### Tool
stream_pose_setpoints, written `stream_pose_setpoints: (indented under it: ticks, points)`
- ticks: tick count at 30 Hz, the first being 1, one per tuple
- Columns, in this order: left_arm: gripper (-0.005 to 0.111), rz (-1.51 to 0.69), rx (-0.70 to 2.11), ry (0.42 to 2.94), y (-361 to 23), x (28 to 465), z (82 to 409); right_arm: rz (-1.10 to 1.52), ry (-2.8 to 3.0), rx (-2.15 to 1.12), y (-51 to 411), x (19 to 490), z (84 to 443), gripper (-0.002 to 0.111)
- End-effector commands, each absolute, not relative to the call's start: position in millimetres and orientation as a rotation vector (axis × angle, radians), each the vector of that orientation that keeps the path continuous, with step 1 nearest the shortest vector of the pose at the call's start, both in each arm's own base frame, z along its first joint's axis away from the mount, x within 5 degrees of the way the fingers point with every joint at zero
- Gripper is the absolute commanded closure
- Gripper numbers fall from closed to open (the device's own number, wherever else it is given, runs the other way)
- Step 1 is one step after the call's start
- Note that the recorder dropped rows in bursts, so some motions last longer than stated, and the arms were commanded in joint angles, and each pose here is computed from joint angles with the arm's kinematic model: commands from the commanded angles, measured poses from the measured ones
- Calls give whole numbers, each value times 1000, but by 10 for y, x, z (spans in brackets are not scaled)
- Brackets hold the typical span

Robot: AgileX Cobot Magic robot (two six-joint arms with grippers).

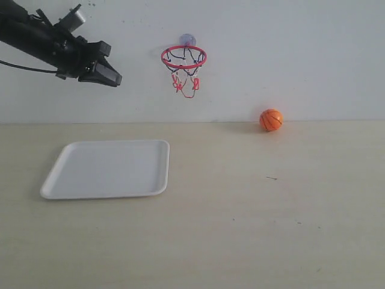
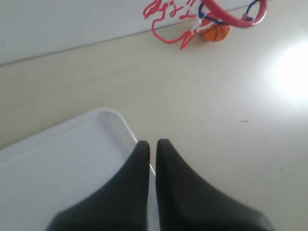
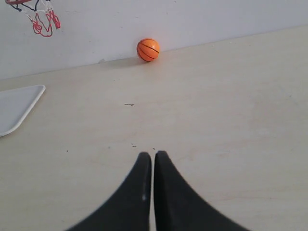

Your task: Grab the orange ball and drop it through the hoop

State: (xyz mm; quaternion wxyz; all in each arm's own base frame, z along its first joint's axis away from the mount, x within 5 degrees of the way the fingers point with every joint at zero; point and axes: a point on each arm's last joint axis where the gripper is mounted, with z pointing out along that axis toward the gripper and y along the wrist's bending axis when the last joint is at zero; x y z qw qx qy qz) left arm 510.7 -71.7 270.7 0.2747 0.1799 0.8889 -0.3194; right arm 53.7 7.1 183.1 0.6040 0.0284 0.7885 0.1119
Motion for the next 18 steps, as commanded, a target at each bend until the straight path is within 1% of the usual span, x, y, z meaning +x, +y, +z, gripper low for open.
stream_pose_setpoints:
  ticks: [1, 6, 9, 15, 16, 18]
  points:
    - [103, -846, 451, 2472, -682, 4900, 2785, 251, 1810, 57, 69, 536, 1843, 107]
    - [103, -872, 424, 2583, -664, 4538, 2743, 251, 1810, 57, 69, 536, 1843, 107]
    - [103, -951, 394, 2647, -679, 4192, 2628, 251, 1810, 57, 69, 536, 1843, 107]
    - [103, -1020, 289, 2530, -706, 3470, 2386, 251, 1810, 57, 69, 536, 1843, 107]
    - [103, -1031, 236, 2532, -703, 3310, 2265, 251, 1810, 57, 69, 536, 1843, 107]
    - [103, -1063, 174, 2502, -708, 3065, 2146, 251, 1810, 57, 69, 536, 1843, 107]
